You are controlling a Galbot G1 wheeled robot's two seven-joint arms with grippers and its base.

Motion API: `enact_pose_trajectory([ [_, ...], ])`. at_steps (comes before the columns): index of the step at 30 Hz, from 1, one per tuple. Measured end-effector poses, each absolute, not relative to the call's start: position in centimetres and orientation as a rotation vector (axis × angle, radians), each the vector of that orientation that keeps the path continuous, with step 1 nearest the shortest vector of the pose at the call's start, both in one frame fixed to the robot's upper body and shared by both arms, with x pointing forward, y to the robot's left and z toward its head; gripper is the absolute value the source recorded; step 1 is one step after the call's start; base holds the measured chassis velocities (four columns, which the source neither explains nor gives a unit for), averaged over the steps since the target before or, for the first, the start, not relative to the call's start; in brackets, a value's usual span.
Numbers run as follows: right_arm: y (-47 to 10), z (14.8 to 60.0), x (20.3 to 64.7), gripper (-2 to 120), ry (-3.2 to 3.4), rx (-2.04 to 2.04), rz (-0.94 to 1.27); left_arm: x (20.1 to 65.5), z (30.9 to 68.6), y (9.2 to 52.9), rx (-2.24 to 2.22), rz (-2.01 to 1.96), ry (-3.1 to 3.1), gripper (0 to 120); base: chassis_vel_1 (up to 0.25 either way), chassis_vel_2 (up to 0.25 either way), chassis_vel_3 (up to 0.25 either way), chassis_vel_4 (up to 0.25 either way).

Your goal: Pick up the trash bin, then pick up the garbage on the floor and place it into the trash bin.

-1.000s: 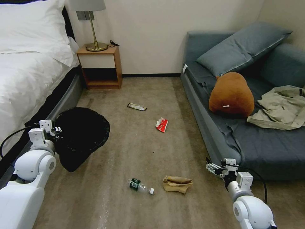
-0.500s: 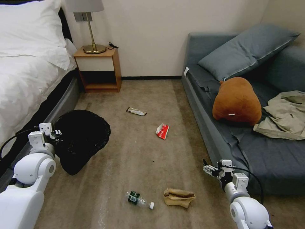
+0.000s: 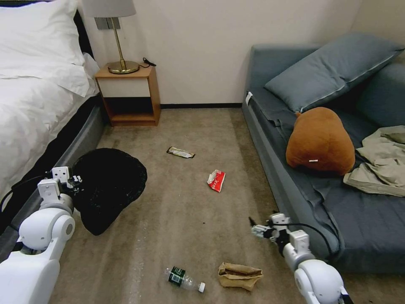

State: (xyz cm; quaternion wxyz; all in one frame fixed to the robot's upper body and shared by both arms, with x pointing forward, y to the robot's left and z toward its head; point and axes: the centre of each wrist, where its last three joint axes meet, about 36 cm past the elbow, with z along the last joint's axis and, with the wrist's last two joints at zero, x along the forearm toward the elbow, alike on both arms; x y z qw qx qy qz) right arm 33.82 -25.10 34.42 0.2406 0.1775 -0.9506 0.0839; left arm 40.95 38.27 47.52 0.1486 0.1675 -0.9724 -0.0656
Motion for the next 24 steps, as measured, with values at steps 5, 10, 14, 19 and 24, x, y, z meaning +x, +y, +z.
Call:
enact_pose_trajectory([
  [5, -23.0, 32.7, 34.6, 100, -2.492, 0.628, 0.292, 40.9, 47.0, 37.7, 0.472, -0.195, -2.792, 4, 0.0, 0.0, 0.0, 0.0],
  [10, -20.8, 30.9, 36.6, 100, -2.314, 0.799, 0.399, 40.5, 46.4, 37.0, 0.469, -0.222, -2.761, 4, 0.0, 0.0, 0.0, 0.0],
  [14, -20.0, 30.4, 37.8, 100, -2.257, 0.869, 0.439, 40.5, 46.3, 36.9, 0.472, -0.228, -2.756, 4, 0.0, 0.0, 0.0, 0.0],
  [19, -17.8, 29.8, 38.8, 100, -2.146, 1.008, 0.45, 40.2, 46.0, 36.2, 0.474, -0.212, -2.749, 4, 0.0, 0.0, 0.0, 0.0],
  [24, -16.4, 29.1, 38.5, 100, -2.067, 1.103, 0.472, 39.6, 45.7, 35.4, 0.472, -0.218, -2.745, 4, 0.0, 0.0, 0.0, 0.0],
])
